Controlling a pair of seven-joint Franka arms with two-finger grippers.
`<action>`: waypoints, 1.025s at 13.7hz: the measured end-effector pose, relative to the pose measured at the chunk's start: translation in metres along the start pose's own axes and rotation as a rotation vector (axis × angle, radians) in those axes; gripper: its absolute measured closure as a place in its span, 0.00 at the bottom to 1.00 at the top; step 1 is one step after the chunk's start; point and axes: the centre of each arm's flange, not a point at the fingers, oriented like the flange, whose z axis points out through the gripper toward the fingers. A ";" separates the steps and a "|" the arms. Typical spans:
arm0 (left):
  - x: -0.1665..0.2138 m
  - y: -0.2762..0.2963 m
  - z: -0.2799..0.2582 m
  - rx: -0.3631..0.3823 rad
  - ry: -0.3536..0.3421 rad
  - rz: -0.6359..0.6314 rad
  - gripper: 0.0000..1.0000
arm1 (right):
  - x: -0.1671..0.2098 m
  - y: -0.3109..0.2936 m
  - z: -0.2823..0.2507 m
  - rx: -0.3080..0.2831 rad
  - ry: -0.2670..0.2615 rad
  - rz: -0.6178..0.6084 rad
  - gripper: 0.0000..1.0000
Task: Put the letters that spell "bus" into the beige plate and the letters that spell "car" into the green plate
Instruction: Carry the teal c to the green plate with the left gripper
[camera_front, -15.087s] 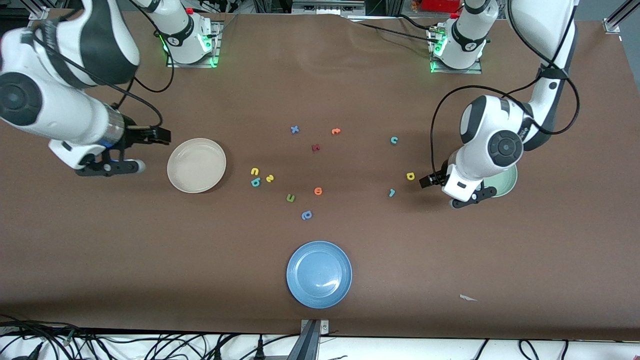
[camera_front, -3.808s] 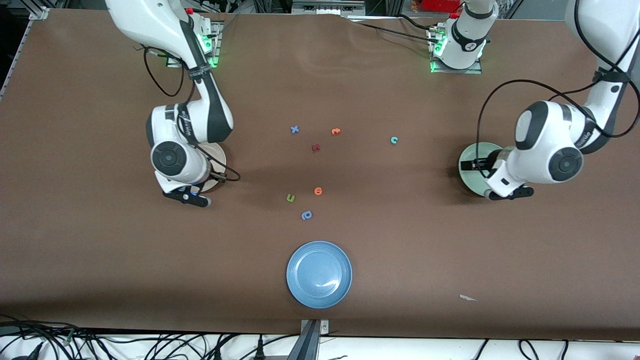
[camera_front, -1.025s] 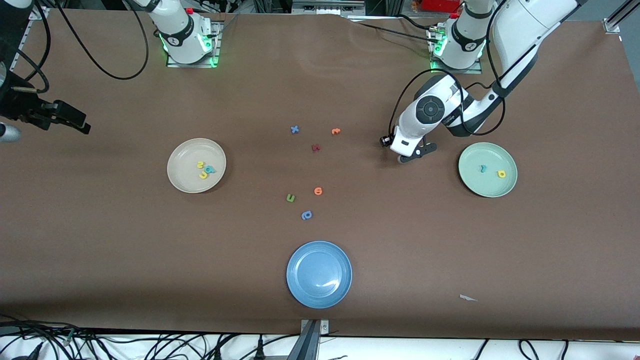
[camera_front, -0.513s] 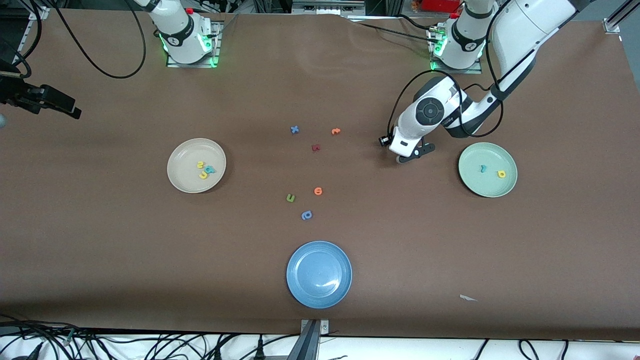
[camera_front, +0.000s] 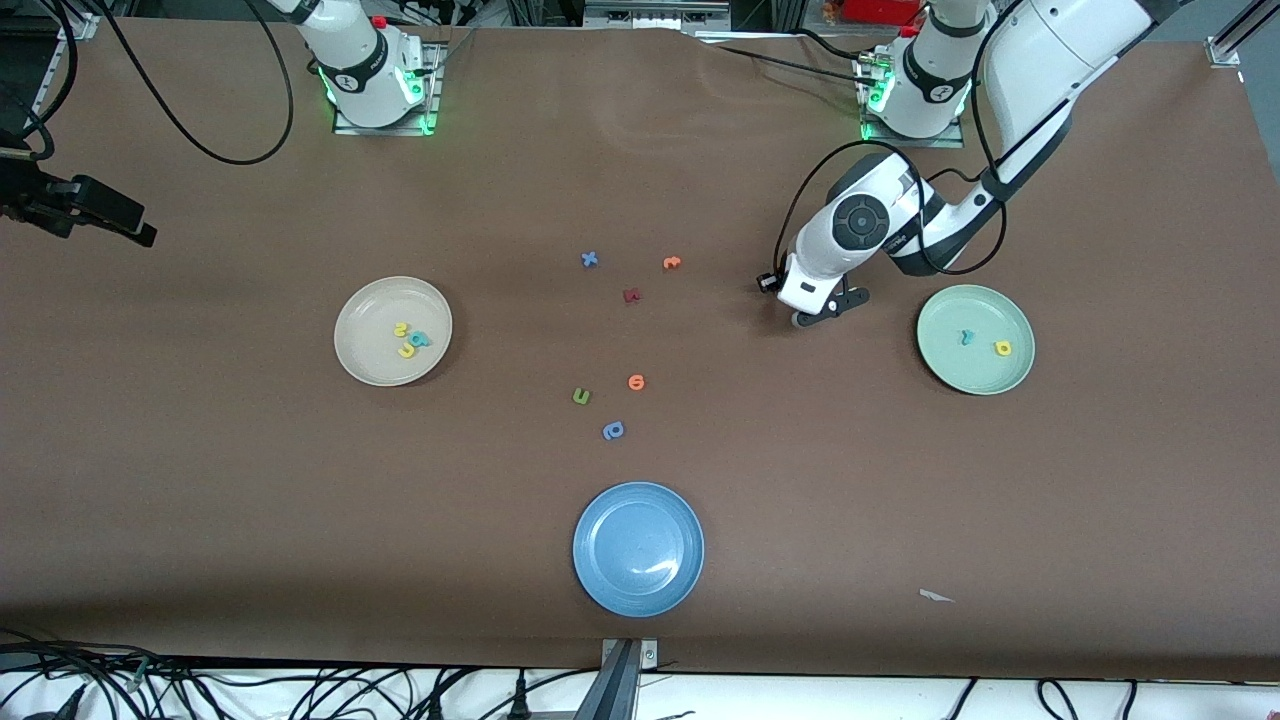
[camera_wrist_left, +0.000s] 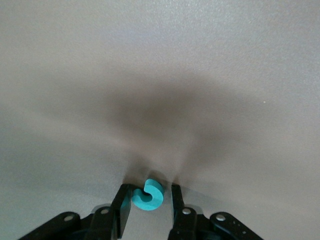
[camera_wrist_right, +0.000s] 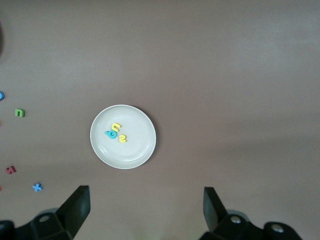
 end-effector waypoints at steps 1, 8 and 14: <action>0.000 0.001 0.000 -0.002 0.001 0.001 0.71 | 0.001 -0.001 0.000 0.000 0.000 -0.001 0.00; 0.009 -0.003 -0.005 -0.004 0.009 -0.008 0.71 | 0.002 -0.007 -0.001 -0.001 0.006 -0.013 0.00; 0.110 -0.083 -0.104 0.047 -0.001 0.025 0.71 | 0.002 -0.008 -0.001 -0.001 0.010 -0.014 0.00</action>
